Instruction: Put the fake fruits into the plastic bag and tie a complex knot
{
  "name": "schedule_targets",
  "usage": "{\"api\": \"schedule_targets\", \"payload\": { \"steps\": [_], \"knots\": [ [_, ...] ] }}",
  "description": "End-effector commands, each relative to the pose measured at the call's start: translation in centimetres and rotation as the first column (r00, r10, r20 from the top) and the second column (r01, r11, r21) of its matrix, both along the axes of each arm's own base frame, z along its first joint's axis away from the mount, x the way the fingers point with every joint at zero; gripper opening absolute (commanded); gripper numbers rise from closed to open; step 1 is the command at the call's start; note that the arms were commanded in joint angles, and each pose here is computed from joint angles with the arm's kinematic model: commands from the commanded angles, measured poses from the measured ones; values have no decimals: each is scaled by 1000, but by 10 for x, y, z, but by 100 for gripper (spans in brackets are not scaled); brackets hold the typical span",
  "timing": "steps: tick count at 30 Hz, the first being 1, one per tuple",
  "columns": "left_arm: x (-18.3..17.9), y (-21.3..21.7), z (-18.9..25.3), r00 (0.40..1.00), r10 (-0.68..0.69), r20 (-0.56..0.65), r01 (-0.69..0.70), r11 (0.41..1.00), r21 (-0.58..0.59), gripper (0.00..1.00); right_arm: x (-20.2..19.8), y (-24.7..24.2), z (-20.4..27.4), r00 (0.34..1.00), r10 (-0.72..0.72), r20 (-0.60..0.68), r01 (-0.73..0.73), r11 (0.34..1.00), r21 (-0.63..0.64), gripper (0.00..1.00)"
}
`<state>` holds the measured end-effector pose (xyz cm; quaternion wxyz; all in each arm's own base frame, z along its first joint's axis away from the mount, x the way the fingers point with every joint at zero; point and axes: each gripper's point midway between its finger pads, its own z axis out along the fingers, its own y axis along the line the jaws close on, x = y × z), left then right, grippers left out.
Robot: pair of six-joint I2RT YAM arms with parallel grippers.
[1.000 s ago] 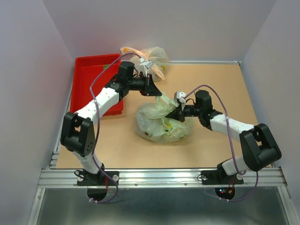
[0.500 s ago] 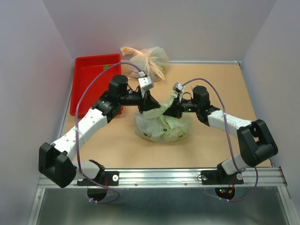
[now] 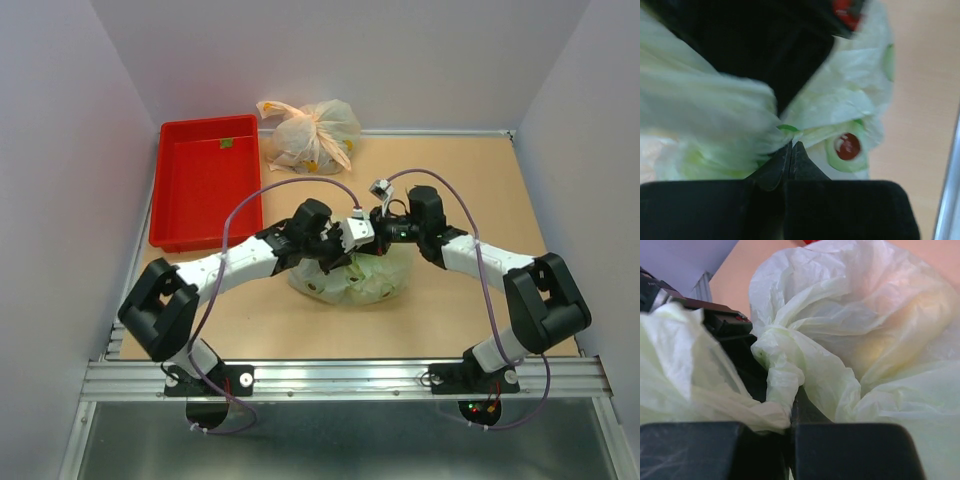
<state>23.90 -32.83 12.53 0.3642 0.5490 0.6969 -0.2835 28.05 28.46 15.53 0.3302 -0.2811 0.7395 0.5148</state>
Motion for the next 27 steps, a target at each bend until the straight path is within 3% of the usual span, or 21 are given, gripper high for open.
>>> {"api": "schedule_targets", "payload": {
  "steps": [1,5,11,13,18,23,27],
  "knots": [
    [32,0,-16,989,147,14,-147,986,73,0,0,-1,35,998,-30,47,28,998,60,0],
    [45,-6,-14,973,231,1,-231,972,29,0,-11,-4,35,999,-51,-16,52,996,74,0],
    [39,-28,8,976,189,-108,-204,966,-157,0,-22,-8,26,974,-130,-185,156,978,136,0],
    [39,-33,5,968,200,-154,-225,960,-166,0,-20,-9,28,962,-161,-221,199,966,163,0],
    [58,-40,-7,913,274,-302,-337,924,-182,0,-16,-12,33,896,-227,-381,330,915,232,0],
    [72,-58,13,897,256,-360,-368,883,-291,0,-10,-21,40,835,-302,-460,451,854,259,0],
    [81,-60,13,887,257,-384,-385,872,-304,0,-4,-28,46,784,-334,-523,525,807,271,0]
  ]
}}
